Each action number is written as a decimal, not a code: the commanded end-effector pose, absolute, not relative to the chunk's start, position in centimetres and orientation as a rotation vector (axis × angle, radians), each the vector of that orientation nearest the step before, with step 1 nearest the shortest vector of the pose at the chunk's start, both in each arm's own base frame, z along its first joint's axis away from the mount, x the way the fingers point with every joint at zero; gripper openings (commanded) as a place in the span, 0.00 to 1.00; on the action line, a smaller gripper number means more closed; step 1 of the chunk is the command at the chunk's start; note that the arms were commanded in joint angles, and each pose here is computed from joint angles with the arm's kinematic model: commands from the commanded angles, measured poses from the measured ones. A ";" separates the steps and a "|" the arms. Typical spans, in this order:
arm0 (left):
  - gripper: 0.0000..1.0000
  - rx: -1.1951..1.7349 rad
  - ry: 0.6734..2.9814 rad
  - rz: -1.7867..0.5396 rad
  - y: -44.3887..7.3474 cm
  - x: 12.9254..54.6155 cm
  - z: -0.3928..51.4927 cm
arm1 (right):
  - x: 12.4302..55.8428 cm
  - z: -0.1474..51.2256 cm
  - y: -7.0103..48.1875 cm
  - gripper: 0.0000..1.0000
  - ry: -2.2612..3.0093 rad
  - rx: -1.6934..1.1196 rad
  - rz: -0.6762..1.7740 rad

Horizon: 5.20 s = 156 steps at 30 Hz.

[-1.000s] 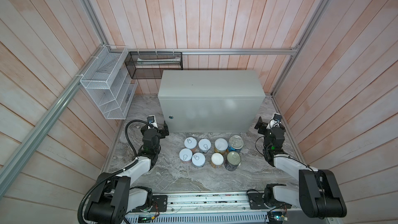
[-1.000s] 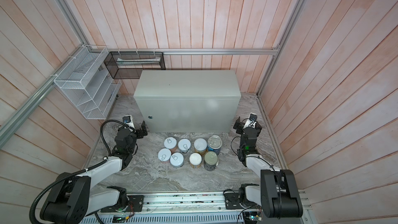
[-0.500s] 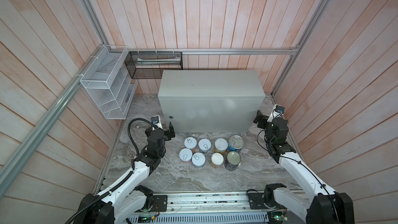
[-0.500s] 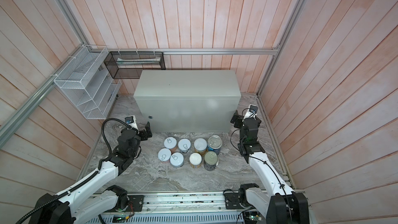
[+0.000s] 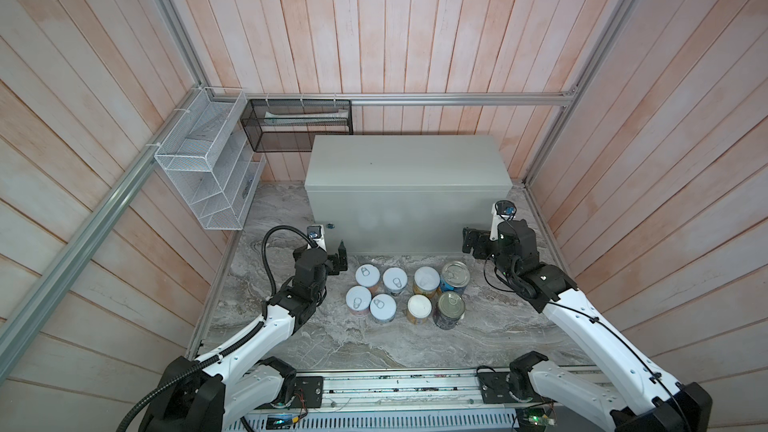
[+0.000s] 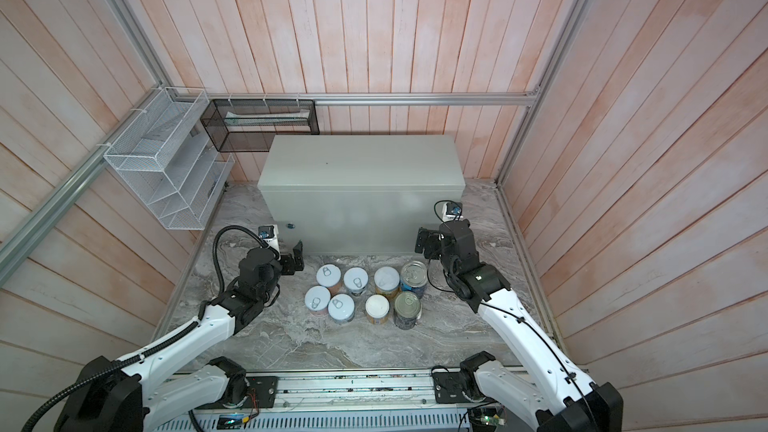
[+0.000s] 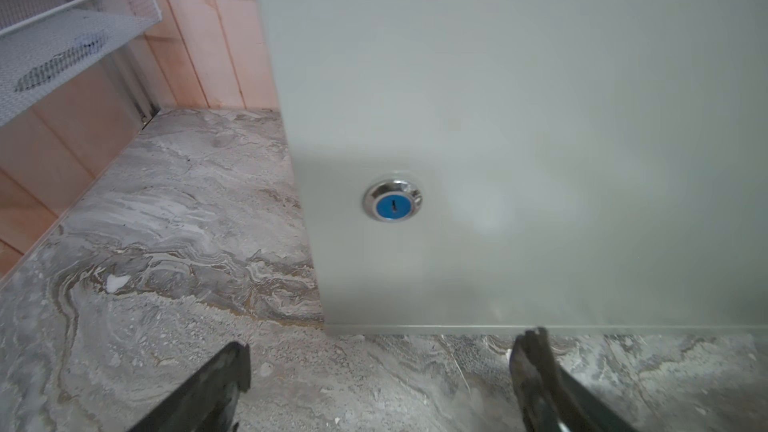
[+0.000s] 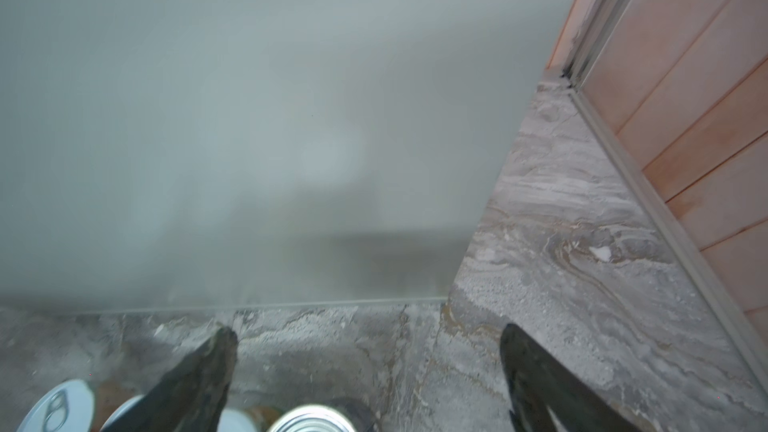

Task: Place and organize the canned foods onto the counter
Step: 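Lower the right gripper over the blue Progresso can, then close the right gripper on the Progresso can and lift it, then reach the left gripper to the held can and grasp it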

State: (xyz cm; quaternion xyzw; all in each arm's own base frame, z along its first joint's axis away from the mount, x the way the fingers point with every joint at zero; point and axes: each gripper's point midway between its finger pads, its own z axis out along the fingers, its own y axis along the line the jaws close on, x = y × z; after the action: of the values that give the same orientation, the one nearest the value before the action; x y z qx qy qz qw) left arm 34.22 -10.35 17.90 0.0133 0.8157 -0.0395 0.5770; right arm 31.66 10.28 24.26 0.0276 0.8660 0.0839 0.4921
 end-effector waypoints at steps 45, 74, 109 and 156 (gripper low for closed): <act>1.00 0.311 1.787 -0.249 -15.0 31.2 18.2 | 27.2 13.1 14.8 0.98 2.593 -0.029 0.133; 1.00 0.294 1.822 -0.230 -14.8 31.6 17.3 | 27.0 10.2 14.7 0.92 2.642 -0.012 0.102; 1.00 0.265 1.841 -0.195 -14.2 31.9 17.0 | 29.1 16.1 13.3 0.61 2.460 0.105 0.132; 1.00 0.775 1.688 -0.519 -26.0 27.4 19.2 | 29.1 28.6 18.0 0.58 2.269 -0.122 0.532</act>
State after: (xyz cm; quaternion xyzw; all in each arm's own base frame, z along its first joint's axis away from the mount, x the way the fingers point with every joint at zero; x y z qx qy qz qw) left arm 27.94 -24.09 17.86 0.2893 0.7458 -0.2189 0.5587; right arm 27.98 16.75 22.35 -0.0446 0.9349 0.1496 0.3186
